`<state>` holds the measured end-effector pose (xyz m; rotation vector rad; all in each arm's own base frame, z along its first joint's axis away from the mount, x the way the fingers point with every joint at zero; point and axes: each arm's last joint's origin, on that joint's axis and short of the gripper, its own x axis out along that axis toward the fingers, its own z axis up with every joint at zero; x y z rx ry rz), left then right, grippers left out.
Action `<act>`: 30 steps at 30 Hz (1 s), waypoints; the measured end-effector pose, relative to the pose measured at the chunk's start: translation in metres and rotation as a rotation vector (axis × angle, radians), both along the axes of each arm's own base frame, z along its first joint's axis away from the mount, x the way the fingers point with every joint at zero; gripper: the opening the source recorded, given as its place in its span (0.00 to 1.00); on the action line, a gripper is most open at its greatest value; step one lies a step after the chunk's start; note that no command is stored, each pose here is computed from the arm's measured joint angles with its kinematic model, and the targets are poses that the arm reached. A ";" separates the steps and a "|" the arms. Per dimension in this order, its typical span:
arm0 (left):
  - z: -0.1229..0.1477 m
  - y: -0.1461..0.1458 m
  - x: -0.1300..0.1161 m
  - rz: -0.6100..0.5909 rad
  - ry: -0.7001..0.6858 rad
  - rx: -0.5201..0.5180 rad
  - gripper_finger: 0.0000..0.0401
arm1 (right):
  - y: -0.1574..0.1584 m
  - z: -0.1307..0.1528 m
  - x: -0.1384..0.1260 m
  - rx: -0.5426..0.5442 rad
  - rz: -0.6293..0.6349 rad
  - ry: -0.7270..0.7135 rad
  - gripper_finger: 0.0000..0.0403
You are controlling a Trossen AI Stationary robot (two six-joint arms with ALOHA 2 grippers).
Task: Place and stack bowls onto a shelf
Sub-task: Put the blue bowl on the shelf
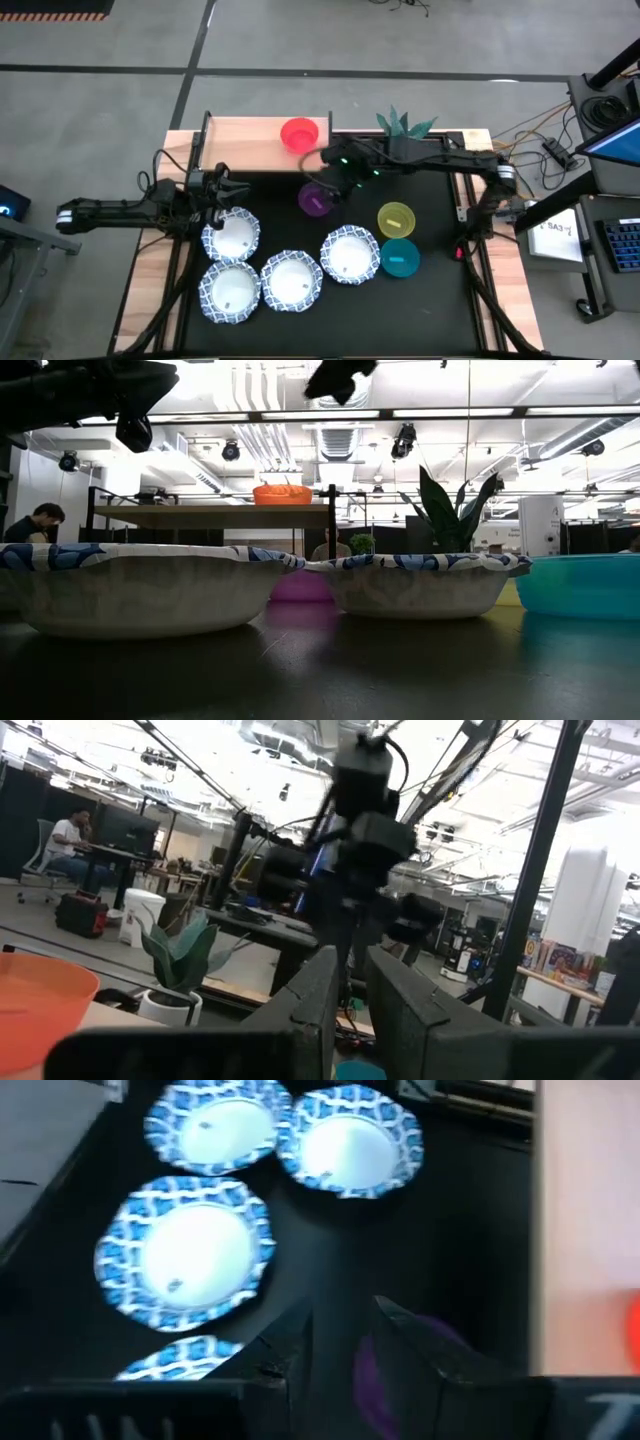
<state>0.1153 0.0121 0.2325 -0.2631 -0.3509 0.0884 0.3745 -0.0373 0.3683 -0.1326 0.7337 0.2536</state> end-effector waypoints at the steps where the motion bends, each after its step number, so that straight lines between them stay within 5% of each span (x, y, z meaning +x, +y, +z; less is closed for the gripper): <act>1: 0.000 0.000 0.000 -0.001 0.000 -0.002 0.10 | 0.004 -0.003 -0.006 0.013 -0.003 0.003 0.22; 16: 0.000 0.000 0.000 -0.005 0.000 -0.014 0.10 | 0.042 -0.110 -0.071 0.126 -0.004 -0.272 0.13; 25: -0.003 0.000 0.003 -0.009 0.021 -0.035 0.10 | 0.042 -0.149 -0.090 0.177 -0.049 -0.173 0.13; 30: -0.010 0.001 0.012 -0.045 0.074 -0.157 0.10 | 0.042 -0.150 -0.091 0.159 -0.035 -0.172 0.13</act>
